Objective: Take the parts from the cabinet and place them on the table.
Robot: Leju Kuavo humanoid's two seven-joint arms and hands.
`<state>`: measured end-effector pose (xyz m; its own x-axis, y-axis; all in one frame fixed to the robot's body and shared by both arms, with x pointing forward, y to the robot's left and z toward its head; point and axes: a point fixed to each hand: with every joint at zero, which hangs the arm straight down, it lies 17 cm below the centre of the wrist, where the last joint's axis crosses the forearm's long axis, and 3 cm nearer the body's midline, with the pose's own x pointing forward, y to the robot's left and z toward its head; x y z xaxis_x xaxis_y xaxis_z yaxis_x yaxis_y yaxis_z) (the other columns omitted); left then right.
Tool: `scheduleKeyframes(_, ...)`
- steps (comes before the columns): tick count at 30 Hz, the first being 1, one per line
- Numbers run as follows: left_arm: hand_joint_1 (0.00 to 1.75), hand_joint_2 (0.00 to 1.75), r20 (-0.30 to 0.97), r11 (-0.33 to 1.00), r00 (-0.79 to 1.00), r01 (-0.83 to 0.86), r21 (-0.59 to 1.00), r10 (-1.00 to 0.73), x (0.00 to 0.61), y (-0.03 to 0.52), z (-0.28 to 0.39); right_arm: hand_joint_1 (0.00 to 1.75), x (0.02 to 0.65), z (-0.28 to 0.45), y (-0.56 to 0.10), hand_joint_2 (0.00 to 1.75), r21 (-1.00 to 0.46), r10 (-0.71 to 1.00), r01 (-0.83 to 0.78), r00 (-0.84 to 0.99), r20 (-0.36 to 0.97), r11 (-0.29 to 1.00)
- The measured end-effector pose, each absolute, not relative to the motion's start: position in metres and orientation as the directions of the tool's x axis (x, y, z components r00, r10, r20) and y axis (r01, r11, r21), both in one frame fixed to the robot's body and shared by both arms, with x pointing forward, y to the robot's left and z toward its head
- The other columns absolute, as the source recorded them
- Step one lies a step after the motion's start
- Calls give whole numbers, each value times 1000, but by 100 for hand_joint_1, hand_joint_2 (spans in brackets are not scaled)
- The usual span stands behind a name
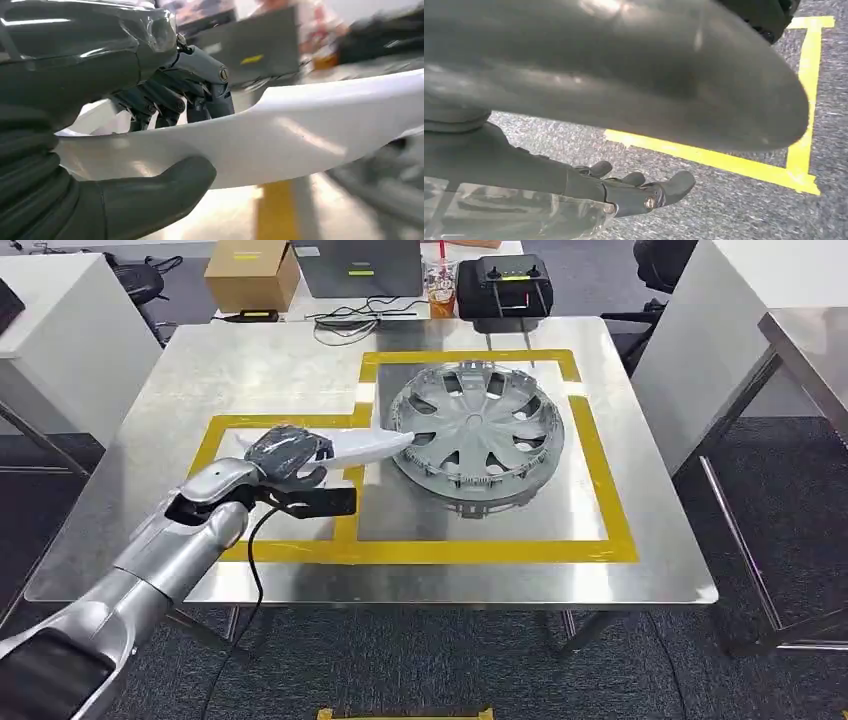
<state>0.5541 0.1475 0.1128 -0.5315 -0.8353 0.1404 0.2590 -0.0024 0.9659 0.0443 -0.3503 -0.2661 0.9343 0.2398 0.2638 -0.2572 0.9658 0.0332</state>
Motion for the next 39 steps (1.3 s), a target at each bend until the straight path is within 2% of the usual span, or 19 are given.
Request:
scheduleKeyframes(6, 154, 175, 138, 51, -356, 244, 968, -924, 574, 215, 104, 0, 50, -266, -349, 0, 31, 244, -261, 931, 271, 965)
scheduleKeyframes(12, 154, 175, 183, 100, -281, 286, 953, -942, 566, 253, 81, 0, 49, -265, -355, 0, 30, 253, -270, 930, 266, 962)
scheduleKeyframes(27, 154, 175, 324, 218, -325, 321, 921, -889, 547, 242, 64, 0, 59, -264, -358, 0, 25, 279, -297, 920, 273, 955)
scheduleKeyframes(28, 0, 175, 329, 220, -326, 328, 919, -887, 545, 240, 61, 0, 58, -264, -358, 0, 26, 281, -299, 920, 273, 954)
scheduleKeyframes(35, 0, 175, 341, 231, -339, 326, 917, -877, 546, 238, 66, 0, 64, -263, -354, 0, 31, 293, -313, 914, 280, 949)
scheduleKeyframes(36, 0, 0, 344, 233, -338, 327, 916, -876, 545, 238, 65, 0, 64, -263, -354, 0, 30, 293, -314, 914, 280, 949)
scheduleKeyframes(39, 0, 0, 347, 238, -336, 324, 915, -876, 545, 239, 66, 0, 65, -263, -353, 0, 32, 294, -315, 913, 281, 948)
